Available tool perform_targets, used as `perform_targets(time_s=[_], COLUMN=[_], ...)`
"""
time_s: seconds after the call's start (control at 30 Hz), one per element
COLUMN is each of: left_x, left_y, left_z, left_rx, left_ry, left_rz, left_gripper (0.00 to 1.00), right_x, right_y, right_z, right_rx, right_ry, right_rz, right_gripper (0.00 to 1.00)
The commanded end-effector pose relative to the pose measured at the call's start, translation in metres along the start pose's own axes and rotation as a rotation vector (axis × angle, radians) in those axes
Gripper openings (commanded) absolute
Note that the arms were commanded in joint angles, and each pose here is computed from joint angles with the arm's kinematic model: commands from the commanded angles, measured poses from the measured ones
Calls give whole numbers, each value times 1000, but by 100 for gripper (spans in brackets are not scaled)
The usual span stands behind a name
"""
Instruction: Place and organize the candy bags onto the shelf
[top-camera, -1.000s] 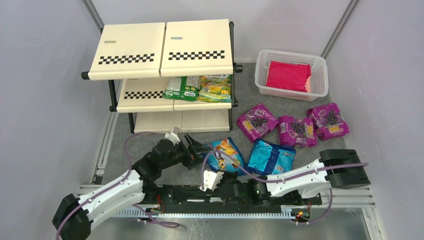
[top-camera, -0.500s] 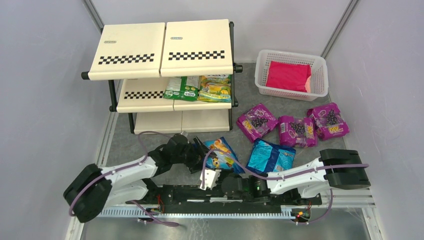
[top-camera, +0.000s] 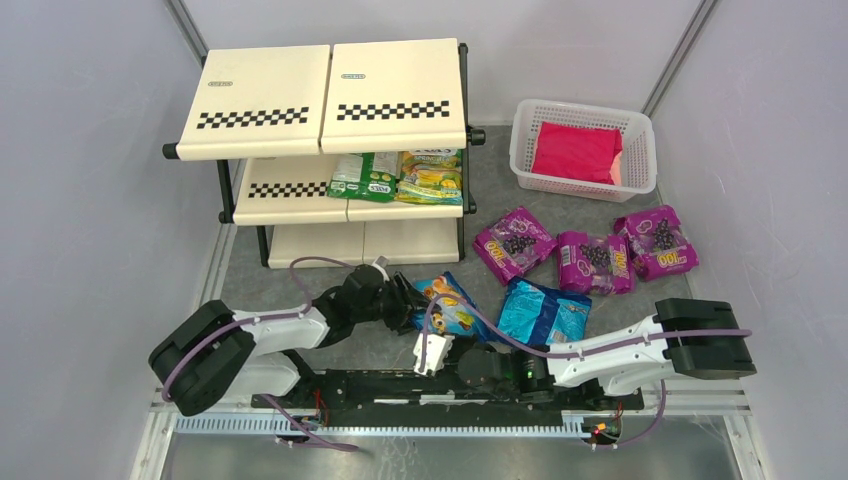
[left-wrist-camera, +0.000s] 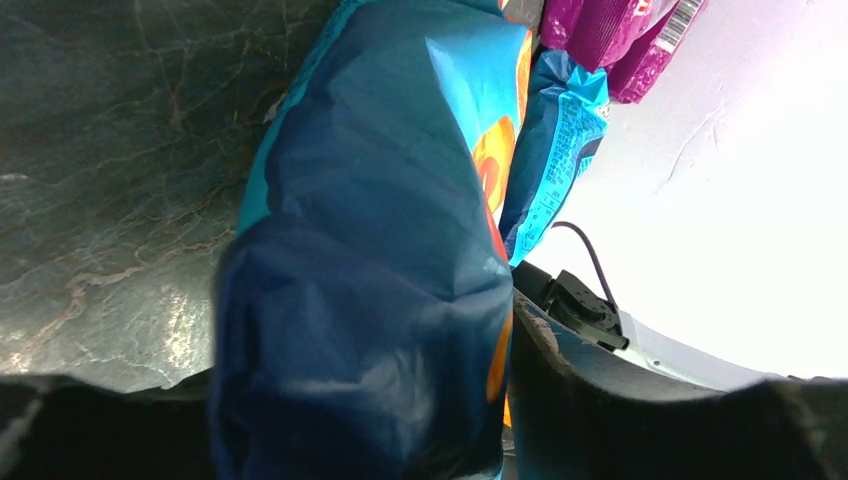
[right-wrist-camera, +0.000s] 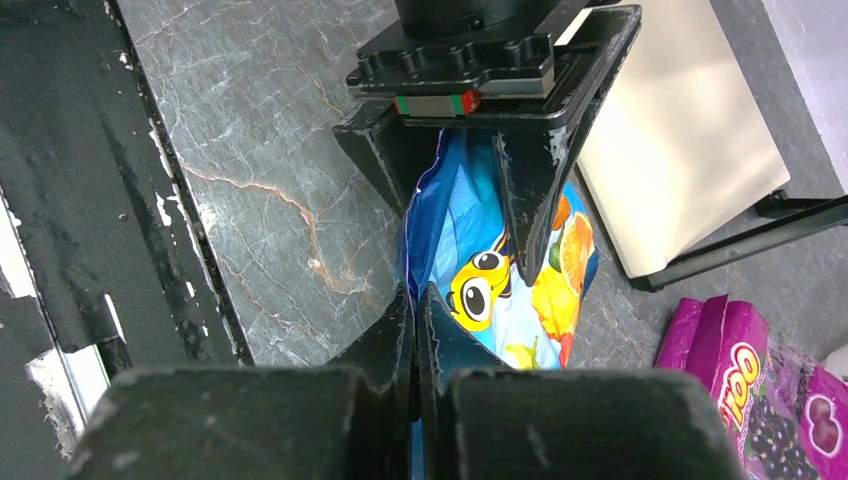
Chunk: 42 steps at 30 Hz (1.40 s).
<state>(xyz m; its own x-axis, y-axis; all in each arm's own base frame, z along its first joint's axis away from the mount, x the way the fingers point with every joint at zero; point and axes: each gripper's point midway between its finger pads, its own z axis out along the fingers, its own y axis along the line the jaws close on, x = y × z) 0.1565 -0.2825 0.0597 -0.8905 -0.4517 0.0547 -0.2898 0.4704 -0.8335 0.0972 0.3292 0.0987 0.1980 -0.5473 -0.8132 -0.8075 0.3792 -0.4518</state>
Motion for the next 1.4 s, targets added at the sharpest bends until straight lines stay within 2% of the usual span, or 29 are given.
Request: perform_targets(time_s=[0.0, 0.13, 0.27, 0.4, 0.63, 0.73, 0.87, 1.03, 1.37], left_x=[7, 12, 9, 5, 2, 2, -2, -3, 5], left_y=[-27, -24, -31, -42, -60, -66, -73, -98, -155], left_z=[4, 11, 7, -1, -20, -28, -43, -75, -165], left_rx=[74, 54, 87, 133, 214, 223, 217, 268, 412], left_ry=[26, 49, 23, -12, -51, -63, -109, -163, -273], left_rz=[18, 29, 41, 43, 50, 69, 111, 182, 379], left_gripper=[62, 59, 43, 34, 29, 27, 23, 23, 23], right_x=[-29, -30, -28, -26, -39, -58, -89, -102, -65], right_y=[-11, -10, -9, -8, -18, -22, -31, -53, -73], right_z=[1, 2, 2, -2, -25, -47, -82, -110, -105], right_rx=[34, 33, 23, 12, -21, -93, -192, -186, -25], right_ry=[-105, -104, -89, -61, -9, -47, -193, -334, -270], right_rz=[85, 95, 103, 117, 222, 277, 360, 433, 495], right_gripper=[0, 0, 2, 25, 83, 91, 98, 98, 98])
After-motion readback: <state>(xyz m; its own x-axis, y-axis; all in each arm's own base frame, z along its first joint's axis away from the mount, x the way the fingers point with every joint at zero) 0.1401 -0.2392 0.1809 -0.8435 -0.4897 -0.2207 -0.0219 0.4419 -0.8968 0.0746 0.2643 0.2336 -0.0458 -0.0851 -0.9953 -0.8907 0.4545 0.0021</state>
